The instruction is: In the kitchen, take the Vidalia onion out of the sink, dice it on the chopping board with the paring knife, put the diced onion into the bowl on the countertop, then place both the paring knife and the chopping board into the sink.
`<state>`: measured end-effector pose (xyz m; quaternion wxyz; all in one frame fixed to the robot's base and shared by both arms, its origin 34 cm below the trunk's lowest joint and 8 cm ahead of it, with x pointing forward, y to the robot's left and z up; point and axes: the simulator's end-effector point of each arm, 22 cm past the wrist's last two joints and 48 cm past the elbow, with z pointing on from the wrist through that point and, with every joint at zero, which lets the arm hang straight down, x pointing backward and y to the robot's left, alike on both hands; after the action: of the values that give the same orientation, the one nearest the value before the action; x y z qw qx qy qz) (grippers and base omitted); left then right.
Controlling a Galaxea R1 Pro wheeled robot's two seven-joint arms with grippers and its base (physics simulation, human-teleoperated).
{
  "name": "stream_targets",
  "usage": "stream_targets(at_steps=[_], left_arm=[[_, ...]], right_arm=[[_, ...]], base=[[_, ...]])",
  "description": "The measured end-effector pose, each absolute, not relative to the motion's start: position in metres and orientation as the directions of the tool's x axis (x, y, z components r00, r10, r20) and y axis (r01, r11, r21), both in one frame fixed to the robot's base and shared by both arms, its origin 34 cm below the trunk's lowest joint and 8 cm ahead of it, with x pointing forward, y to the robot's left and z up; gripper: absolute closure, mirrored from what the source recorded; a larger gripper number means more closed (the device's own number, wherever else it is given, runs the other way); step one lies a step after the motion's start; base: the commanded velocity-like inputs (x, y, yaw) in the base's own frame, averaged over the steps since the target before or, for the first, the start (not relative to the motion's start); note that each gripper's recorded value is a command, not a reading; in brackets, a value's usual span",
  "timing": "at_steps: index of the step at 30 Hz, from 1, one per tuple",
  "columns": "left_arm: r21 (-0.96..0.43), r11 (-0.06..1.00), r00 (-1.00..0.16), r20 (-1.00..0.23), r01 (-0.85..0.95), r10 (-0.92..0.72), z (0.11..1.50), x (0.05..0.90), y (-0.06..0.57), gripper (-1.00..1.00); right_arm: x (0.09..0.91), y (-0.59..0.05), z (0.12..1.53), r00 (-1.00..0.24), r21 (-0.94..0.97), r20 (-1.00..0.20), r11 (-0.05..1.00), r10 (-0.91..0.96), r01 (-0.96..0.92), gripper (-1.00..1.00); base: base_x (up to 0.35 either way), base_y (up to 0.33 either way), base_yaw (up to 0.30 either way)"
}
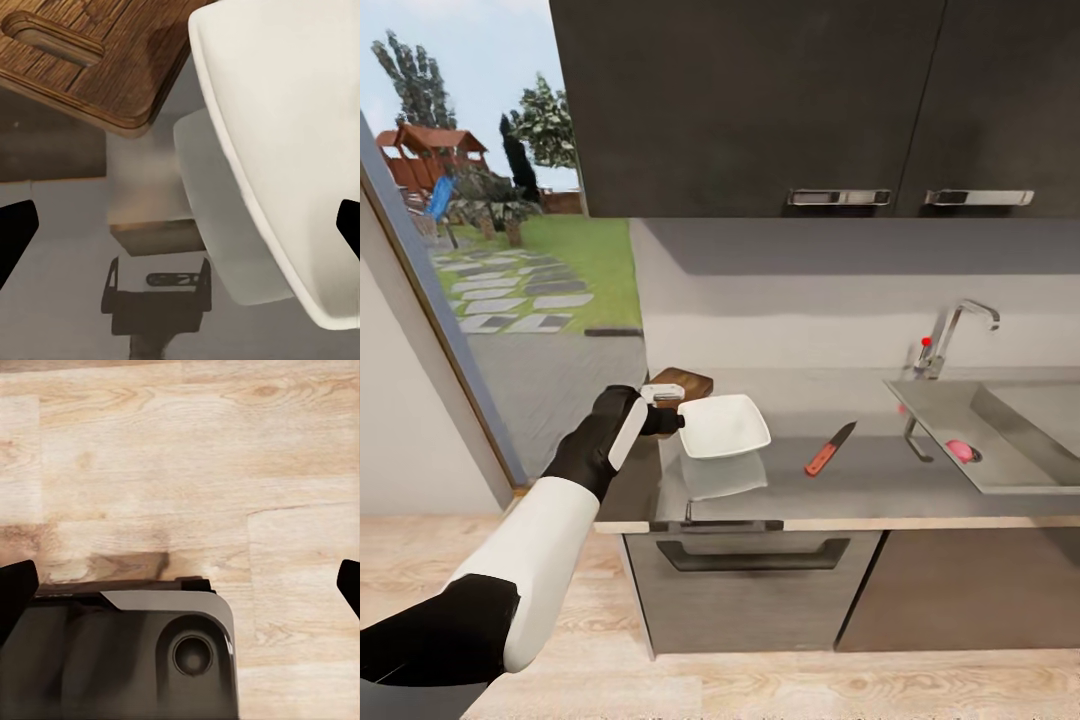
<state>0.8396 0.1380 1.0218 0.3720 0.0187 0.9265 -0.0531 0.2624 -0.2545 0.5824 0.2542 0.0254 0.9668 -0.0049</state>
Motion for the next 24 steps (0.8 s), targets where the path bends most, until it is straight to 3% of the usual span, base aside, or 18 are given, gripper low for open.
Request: stream_targets(at_steps=[24], left_arm=[[-0.087,0.994,-0.748,-0.664,0.071,-0.005,1.020,0.836,0.138,-1.00]], right_arm=[[0.240,-0.255,0.603,-0.890,0.001,-0.454,0.999,0.047,0.053,-1.00]], base=[[0.000,0.000,0.000]])
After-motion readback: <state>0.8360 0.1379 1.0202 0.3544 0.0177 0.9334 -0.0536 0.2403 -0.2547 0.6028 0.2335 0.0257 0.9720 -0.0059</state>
